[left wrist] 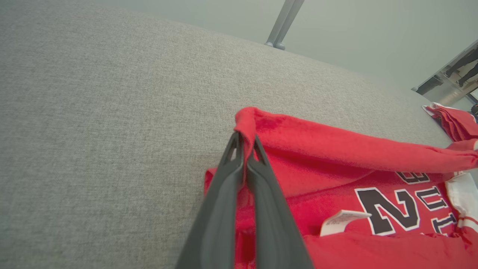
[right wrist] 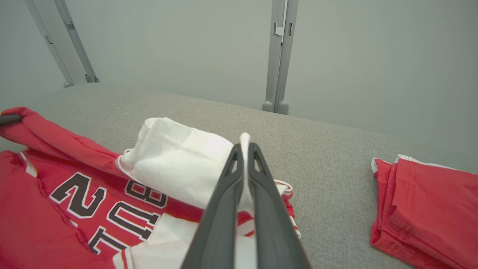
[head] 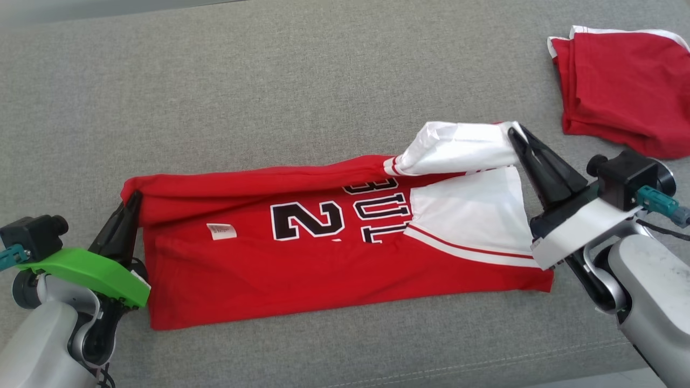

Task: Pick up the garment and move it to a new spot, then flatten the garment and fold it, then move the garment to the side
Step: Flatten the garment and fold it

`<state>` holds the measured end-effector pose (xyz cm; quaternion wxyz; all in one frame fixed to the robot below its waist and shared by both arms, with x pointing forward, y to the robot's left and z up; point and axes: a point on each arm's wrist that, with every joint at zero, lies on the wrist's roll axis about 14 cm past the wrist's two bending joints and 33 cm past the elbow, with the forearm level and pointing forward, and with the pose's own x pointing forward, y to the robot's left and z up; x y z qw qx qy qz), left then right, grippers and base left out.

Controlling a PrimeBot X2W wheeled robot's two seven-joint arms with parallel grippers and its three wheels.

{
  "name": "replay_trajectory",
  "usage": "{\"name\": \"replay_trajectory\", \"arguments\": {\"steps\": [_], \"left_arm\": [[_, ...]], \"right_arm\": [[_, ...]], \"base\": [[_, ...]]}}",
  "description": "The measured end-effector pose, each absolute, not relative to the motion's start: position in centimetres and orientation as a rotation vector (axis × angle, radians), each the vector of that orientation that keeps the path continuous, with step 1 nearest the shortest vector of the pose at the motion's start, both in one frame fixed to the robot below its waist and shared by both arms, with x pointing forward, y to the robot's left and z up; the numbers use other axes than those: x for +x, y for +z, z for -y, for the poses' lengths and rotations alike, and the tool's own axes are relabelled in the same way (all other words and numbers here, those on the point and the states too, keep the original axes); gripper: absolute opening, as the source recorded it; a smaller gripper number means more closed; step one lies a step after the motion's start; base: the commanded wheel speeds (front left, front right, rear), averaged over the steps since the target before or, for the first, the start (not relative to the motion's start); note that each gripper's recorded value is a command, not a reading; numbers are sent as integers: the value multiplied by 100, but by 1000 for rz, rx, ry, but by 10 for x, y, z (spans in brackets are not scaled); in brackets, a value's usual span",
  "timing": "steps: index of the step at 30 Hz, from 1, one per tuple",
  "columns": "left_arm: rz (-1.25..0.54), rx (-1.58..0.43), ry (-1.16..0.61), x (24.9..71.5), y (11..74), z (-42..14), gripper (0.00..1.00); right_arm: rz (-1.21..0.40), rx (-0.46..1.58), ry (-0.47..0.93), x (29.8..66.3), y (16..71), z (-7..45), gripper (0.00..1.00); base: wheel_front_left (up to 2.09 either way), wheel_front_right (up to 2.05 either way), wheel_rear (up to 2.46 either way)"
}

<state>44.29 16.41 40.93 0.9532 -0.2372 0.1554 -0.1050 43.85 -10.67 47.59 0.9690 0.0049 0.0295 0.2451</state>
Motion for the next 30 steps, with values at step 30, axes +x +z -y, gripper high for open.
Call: {"name": "replay_trajectory", "arguments": {"steps": [30], "left_arm": [[-313,-570,-137,418,404,-167,0]], "right_arm": [[-216,34,490,374,433,105,0]], "base": [[0,0,0]]}}
